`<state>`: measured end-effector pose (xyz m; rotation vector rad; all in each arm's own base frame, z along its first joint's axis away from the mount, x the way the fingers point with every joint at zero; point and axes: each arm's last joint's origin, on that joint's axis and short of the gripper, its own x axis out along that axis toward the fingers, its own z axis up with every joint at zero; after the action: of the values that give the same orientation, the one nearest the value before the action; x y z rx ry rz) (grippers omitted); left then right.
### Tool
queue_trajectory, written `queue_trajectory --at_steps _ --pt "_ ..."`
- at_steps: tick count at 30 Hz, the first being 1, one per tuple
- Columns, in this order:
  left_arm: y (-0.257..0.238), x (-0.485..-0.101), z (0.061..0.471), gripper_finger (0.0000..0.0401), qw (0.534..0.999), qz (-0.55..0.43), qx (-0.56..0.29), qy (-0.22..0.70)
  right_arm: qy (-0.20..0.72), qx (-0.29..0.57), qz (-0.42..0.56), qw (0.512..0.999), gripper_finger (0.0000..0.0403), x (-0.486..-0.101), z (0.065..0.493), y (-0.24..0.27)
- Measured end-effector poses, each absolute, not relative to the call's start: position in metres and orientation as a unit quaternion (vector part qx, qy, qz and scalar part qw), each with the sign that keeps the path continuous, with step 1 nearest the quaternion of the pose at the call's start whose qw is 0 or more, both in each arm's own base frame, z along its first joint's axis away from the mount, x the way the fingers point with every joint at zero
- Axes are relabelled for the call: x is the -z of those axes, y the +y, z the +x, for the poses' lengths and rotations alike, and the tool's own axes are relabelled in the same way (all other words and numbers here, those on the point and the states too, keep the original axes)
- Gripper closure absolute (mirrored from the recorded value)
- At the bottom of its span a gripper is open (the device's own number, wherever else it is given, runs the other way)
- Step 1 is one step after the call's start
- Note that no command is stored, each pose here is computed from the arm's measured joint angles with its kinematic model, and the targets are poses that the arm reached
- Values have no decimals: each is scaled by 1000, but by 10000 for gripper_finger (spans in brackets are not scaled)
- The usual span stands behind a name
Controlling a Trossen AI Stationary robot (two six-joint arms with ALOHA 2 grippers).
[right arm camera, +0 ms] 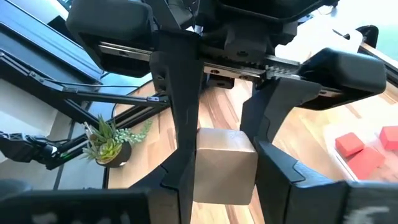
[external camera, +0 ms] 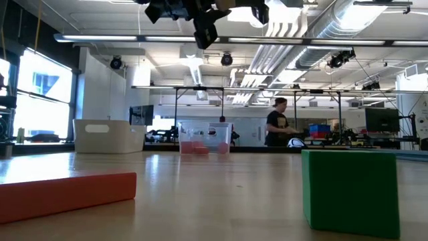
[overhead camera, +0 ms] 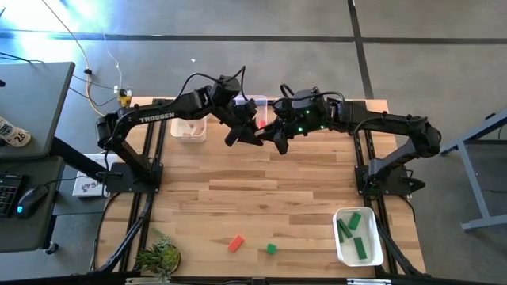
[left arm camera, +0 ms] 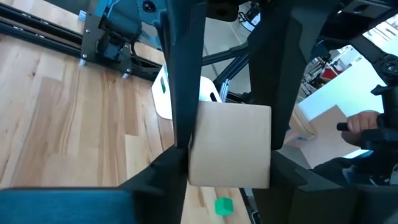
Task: Sort & place blocks by color
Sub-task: Put the brown block into the top white bin
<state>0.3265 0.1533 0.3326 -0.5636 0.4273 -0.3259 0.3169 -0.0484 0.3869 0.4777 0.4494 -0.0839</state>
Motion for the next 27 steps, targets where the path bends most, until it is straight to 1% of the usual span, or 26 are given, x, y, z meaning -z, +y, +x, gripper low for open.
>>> queue_trajectory --at_steps 3,6,10,12,17,20,24,27 --pt "154 -333 327 290 928 -270 158 204 222 40 240 944 297 -387 317 -48" --pt "154 -334 327 291 928 -269 158 203 222 40 241 944 297 -387 317 -48" --pt "154 -334 327 281 928 -270 158 203 221 42 236 945 295 -387 317 -48" --pt "154 -334 327 281 927 -271 158 203 221 43 234 946 280 -387 317 -48" --pt "154 -333 327 288 927 -272 158 205 223 46 218 949 219 -386 317 -49" --pt "153 -333 327 288 926 -273 158 207 225 54 217 948 189 -386 316 -49" --pt "153 -330 325 288 922 -280 154 219 224 72 215 948 163 -385 316 -51" --pt "153 -325 323 289 921 -275 131 242 219 82 205 950 156 -387 314 -55"
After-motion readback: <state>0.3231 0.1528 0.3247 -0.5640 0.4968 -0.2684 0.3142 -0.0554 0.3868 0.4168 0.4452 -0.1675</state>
